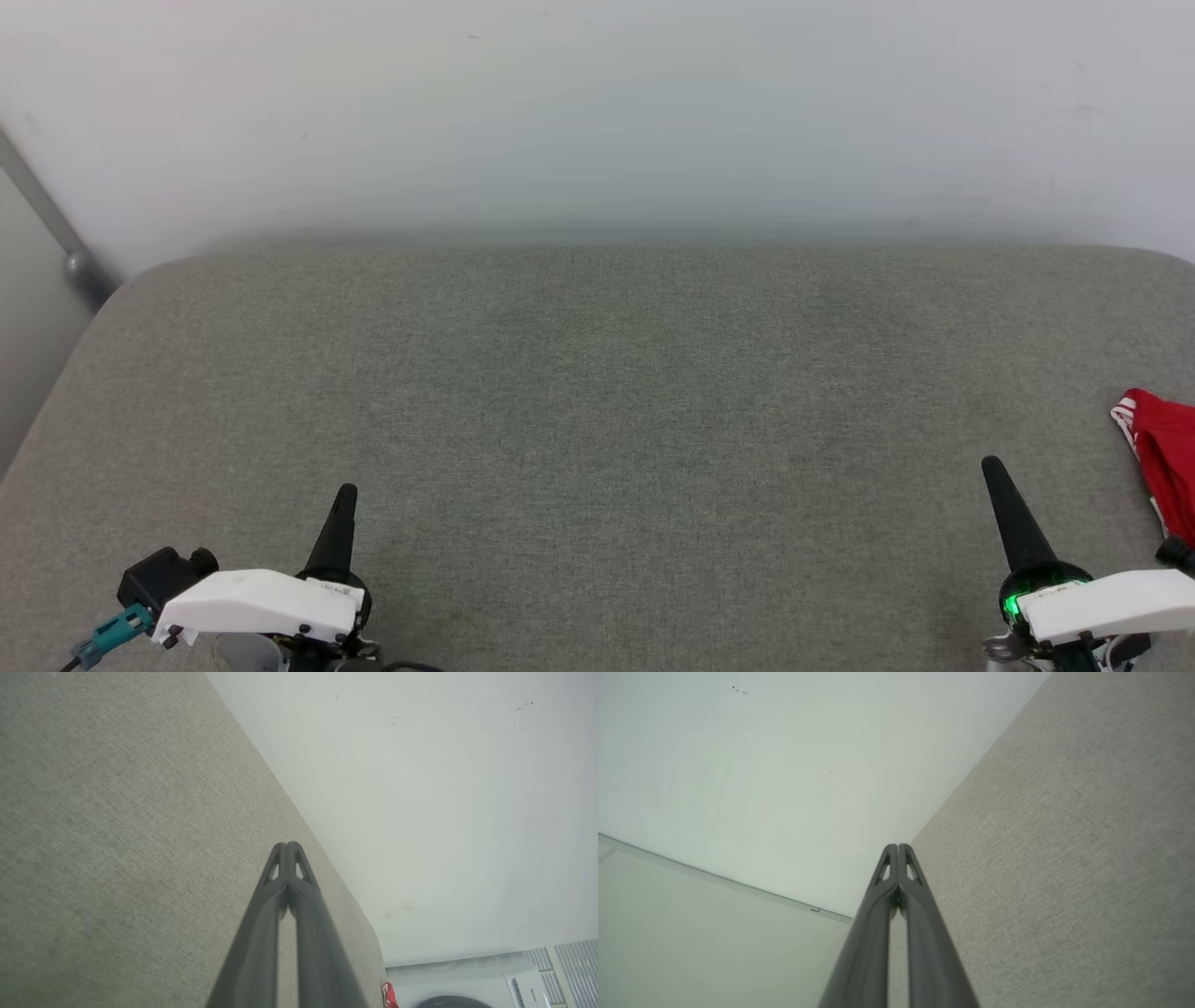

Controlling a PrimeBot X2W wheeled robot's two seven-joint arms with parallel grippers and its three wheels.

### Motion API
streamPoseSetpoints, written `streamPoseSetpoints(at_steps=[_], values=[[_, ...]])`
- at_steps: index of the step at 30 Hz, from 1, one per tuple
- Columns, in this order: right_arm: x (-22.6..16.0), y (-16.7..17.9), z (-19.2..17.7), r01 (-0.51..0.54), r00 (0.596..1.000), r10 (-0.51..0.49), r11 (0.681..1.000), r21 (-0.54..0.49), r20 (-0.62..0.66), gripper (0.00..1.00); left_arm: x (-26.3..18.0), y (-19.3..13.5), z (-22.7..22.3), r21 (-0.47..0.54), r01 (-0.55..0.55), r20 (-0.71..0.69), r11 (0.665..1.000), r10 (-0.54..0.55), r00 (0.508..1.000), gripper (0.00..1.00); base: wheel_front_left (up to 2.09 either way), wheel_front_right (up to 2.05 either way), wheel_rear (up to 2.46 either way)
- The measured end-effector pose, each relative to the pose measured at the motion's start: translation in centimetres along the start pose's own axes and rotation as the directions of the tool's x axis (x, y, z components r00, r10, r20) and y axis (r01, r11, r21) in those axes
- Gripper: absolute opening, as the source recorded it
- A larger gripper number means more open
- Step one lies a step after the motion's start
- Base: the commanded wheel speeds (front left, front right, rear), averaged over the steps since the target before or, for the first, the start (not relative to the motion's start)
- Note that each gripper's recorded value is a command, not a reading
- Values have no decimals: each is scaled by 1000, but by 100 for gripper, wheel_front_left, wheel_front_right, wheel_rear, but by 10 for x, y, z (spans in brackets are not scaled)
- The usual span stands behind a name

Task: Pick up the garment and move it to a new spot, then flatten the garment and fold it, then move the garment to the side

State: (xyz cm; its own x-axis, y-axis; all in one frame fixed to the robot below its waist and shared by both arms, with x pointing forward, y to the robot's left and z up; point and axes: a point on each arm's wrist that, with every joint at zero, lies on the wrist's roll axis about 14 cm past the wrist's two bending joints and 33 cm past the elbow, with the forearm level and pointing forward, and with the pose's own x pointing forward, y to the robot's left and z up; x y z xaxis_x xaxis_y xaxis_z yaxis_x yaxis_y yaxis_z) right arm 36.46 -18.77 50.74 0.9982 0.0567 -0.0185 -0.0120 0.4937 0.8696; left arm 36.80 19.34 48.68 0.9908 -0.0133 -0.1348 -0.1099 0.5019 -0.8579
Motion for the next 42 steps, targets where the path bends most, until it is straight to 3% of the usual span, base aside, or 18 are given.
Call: streamPoseSetpoints(at_steps=[20, 42], values=[[9, -3, 4, 2, 1000, -5, 981, 193, 19, 0, 7, -4, 4, -200, 32, 10, 979, -31, 999, 0, 0, 0, 0], [17, -7, 8, -1, 999, -15, 928, 372, 39, 0, 13, -11, 11, -383, 86, 44, 920, -75, 996, 0, 0, 0, 0]])
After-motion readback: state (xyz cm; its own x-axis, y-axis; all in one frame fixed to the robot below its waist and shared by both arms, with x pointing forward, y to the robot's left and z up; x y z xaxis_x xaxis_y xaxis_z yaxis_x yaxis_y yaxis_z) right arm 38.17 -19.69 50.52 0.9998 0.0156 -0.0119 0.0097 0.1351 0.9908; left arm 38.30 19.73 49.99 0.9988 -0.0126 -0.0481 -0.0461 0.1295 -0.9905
